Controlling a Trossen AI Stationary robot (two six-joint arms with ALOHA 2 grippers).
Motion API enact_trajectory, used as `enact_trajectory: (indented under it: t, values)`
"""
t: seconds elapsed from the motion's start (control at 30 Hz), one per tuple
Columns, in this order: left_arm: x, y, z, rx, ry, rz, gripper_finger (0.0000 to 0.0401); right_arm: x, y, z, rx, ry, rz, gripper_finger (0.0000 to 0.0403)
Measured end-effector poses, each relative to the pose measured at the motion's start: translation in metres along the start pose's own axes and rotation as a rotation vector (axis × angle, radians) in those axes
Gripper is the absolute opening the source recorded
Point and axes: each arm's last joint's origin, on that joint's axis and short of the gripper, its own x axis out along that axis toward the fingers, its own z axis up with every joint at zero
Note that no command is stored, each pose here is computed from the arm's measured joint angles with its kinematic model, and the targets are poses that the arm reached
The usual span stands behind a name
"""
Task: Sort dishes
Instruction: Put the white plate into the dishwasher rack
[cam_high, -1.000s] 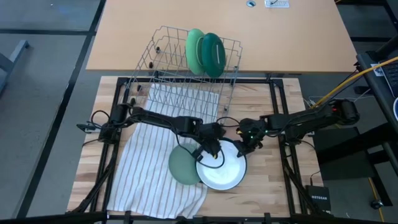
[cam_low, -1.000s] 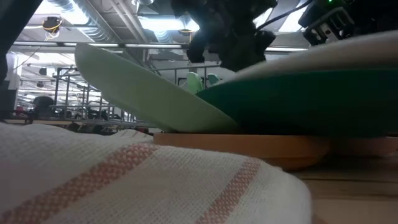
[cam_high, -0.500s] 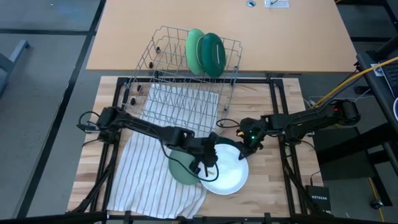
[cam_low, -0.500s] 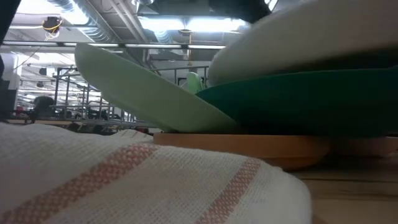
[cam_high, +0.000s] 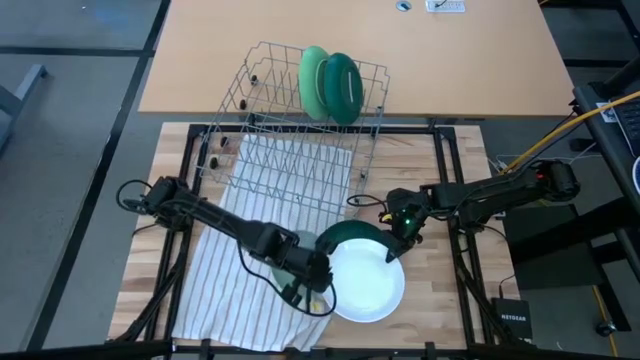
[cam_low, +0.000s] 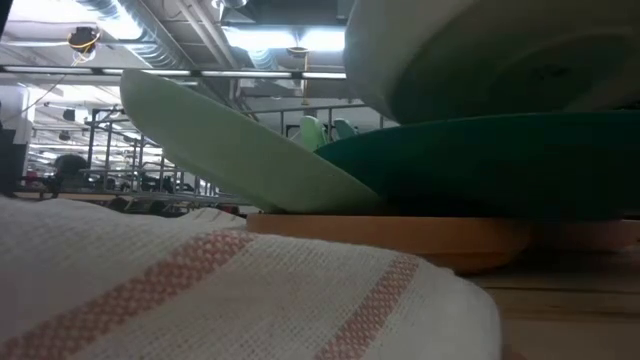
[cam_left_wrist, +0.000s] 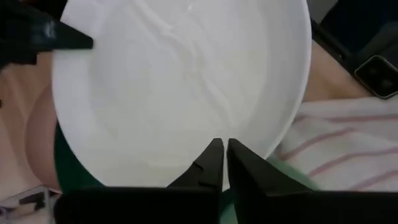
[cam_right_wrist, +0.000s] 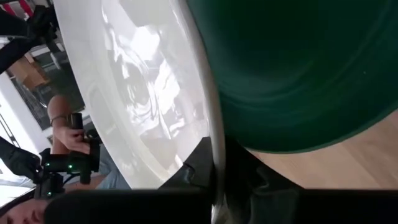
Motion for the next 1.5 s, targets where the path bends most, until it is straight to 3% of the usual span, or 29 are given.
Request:
enact_trajectory:
  t: [0.3, 0.47, 0.6, 0.9, 1.17, 1.5]
  values:
    - [-0.002, -0.018, 0.003, -0.04, 0.017, -0.029, 0.0126, 0.0, 0.0, 0.0, 0.002, 0.015, 0.005, 0.0017]
    - [0.0, -0.027, 0.003, 0.041, 0.033, -0.04, 0.0166, 0.0, 0.0, -0.001, 0.002, 0.033, 0.01, 0.0017]
    - [0.008, -0.031, 0.003, 0.125, 0.053, 0.002, 0.0175, 0.0, 0.0, -0.001, 0.002, 0.041, 0.012, 0.0017]
    - [0.032, -0.034, 0.002, 0.243, 0.084, 0.089, 0.0171, 0.0, 0.003, -0.001, 0.015, 0.063, 0.033, 0.0017]
    - [0.039, -0.033, 0.001, 0.253, 0.128, 0.219, 0.0164, 0.0, 0.006, -0.001, 0.008, 0.082, 0.064, 0.0017]
    - [0.038, -0.035, 0.003, 0.269, 0.123, 0.26, 0.005, 0.0, 0.005, -0.002, 0.02, 0.11, 0.061, 0.0021]
